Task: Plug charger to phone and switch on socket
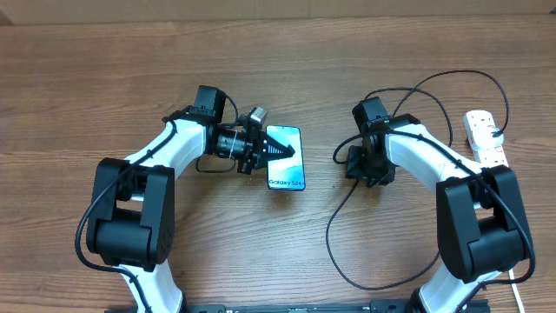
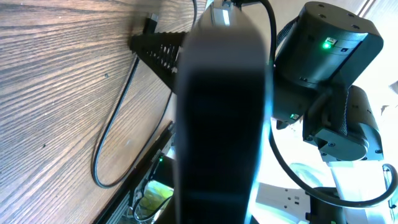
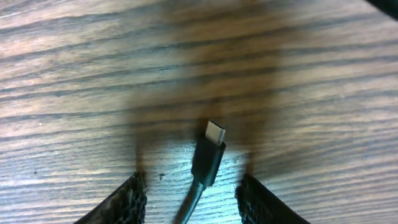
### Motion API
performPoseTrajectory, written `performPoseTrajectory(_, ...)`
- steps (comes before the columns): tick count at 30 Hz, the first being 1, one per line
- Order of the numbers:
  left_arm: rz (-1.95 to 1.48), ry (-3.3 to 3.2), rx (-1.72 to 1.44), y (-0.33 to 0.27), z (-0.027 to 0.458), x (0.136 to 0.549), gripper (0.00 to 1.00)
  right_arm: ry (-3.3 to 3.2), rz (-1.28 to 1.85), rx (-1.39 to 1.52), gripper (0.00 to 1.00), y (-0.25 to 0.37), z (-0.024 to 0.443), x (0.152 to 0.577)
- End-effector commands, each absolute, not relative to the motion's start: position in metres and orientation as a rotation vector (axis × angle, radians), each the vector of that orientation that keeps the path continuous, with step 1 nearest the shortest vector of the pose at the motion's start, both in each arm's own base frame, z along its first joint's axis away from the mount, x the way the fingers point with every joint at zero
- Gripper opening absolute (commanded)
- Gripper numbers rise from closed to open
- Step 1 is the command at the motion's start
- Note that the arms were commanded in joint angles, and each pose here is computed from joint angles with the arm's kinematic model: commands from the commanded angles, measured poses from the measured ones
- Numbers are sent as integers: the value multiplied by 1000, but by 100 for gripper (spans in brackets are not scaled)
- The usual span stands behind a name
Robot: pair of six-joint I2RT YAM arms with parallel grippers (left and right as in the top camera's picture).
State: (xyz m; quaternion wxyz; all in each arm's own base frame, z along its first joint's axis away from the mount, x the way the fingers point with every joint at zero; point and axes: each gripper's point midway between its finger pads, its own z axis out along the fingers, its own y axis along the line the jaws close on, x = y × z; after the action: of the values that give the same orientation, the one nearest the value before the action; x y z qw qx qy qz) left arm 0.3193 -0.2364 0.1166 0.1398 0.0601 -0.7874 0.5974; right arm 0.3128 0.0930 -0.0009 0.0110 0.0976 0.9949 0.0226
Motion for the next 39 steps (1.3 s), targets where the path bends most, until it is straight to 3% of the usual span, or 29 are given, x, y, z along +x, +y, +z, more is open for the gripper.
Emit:
performPoseTrajectory(1, 1790, -2272, 111, -237, 132, 320, 4, 3120, 39, 305, 40, 89, -13, 310)
performPoseTrajectory(8, 1790, -2271, 111, -237, 132, 320, 4, 3097, 11, 390, 29, 86, -13, 313)
performPoseTrajectory(16, 1790, -2272, 111, -237, 132, 320, 4, 3136, -20, 437, 27, 82, -13, 301)
performPoseTrajectory(26, 1795, -2265, 109, -237, 133, 320, 4, 3121, -12, 471, 11, 83, -13, 304)
performPoseTrajectory(29, 1786, -2276, 113, -236, 131, 320, 4, 3135, 6, 474, 11, 85, -13, 301)
performPoseTrajectory(31, 1783, -2273, 125, -236, 132, 321, 4, 3143, 29, 473, 4, 88, -13, 300)
performPoseTrajectory(36, 1863, -2303, 10, -238, 136, 327, 4, 3109, 88, 381, 4, 94, -11, 313)
performPoseTrajectory(39, 1983, -2225, -103, -239, 152, 321, 4, 3097, 279, 256, 4, 108, 1, 323)
